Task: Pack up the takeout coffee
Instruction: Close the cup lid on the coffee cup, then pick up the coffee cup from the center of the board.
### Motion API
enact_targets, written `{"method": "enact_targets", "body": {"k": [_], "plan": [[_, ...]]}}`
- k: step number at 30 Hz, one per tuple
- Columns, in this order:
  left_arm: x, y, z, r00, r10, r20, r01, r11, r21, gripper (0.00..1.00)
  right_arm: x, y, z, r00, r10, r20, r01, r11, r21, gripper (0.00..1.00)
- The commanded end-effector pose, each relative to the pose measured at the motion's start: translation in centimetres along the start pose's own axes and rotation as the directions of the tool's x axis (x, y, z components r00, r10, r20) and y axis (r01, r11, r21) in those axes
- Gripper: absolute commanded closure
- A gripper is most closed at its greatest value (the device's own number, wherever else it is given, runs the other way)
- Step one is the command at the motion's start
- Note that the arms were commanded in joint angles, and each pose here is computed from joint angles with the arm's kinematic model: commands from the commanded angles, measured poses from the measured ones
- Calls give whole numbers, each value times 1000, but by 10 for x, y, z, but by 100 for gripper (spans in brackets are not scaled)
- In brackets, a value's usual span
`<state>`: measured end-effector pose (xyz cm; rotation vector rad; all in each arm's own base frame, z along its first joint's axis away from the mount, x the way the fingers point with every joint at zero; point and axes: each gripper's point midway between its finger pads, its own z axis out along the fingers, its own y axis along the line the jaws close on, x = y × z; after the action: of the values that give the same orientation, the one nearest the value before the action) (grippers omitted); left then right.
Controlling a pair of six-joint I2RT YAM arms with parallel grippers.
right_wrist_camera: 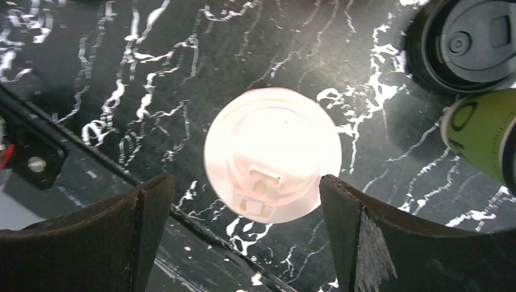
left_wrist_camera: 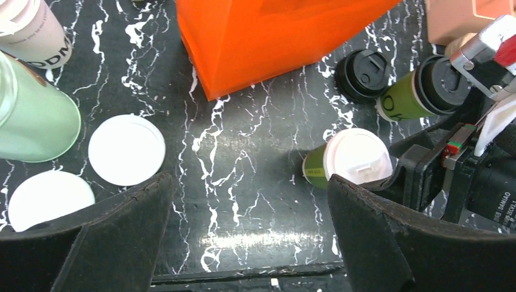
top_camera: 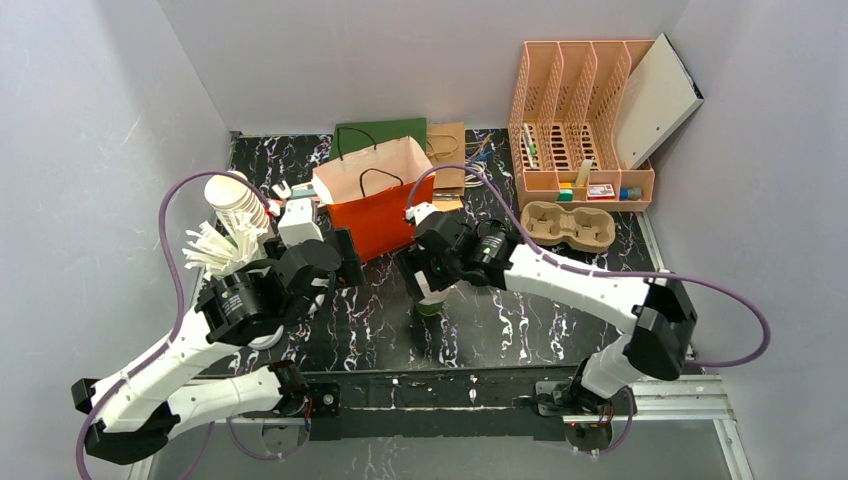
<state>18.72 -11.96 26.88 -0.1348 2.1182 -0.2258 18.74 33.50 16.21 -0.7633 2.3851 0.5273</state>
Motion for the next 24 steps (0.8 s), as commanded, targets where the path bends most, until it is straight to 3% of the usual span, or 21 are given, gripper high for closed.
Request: {"method": "enact_targets", "body": {"k": [1,24], "plan": [[-16,15,0,997,32,66,-26,996,-86,4,-13,-16,-4,1000,-22,-8,23,989,147,2],[-20,22,1,991,121,60,-112,984,-139,2,3,-8,16,995,-29,-97,46,983,178,2]]}}
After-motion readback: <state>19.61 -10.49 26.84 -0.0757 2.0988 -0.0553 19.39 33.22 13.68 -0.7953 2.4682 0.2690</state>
